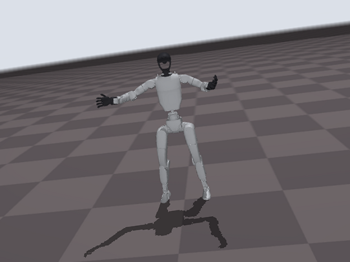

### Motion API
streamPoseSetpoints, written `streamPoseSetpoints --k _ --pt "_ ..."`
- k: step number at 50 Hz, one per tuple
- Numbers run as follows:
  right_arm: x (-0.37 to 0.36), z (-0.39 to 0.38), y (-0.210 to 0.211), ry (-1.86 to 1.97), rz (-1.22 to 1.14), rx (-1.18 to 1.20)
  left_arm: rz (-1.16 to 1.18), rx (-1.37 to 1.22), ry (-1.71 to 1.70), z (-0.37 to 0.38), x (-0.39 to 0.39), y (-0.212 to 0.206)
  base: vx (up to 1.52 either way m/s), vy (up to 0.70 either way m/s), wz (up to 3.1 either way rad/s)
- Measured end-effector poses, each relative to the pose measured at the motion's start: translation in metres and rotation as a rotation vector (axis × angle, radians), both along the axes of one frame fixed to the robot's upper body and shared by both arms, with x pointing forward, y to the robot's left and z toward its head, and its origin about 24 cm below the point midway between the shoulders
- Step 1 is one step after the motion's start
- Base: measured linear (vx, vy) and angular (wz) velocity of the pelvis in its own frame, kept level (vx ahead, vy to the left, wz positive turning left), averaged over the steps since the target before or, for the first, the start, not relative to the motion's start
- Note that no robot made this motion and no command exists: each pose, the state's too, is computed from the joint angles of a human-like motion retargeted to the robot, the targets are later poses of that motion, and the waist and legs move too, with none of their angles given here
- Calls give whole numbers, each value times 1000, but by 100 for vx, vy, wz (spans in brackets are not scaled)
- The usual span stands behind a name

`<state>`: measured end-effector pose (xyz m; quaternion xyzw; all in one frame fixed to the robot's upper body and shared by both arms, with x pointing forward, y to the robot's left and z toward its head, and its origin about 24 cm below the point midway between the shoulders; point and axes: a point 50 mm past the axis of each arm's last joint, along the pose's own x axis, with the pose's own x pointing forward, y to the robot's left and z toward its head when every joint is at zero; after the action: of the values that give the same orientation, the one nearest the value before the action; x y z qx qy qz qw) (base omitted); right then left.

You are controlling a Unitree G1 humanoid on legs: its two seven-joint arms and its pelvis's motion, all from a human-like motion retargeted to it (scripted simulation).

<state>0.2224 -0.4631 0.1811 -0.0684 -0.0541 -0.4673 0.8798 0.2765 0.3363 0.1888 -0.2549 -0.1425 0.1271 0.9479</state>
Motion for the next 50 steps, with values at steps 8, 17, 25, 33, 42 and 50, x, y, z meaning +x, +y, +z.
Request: streamPoseSetpoints --k 8,17,25,33,42,50 --pt "-84 -61 -54 51 -428 327 -1014 311 -517 91 -59 -186 0 -1 1" --pt "53 30 82 -61 619 -146 -710 821 -462 79 -37 -156 0 1 -6" --pt "-17 147 360 -637 1809 -646 267 416 326 -22 -9 70 0 0 0" --pt "-45 138 378 -686 1872 -783 455 -95 220 -38 -17 81 0 0 7" --pt "67 45 124 8 731 -329 -1001 336 -380 78 -31 -176 0 0 9" --pt "52 30 63 115 480 -265 -1331 589 -603 90 -81 -231 0 0 0"
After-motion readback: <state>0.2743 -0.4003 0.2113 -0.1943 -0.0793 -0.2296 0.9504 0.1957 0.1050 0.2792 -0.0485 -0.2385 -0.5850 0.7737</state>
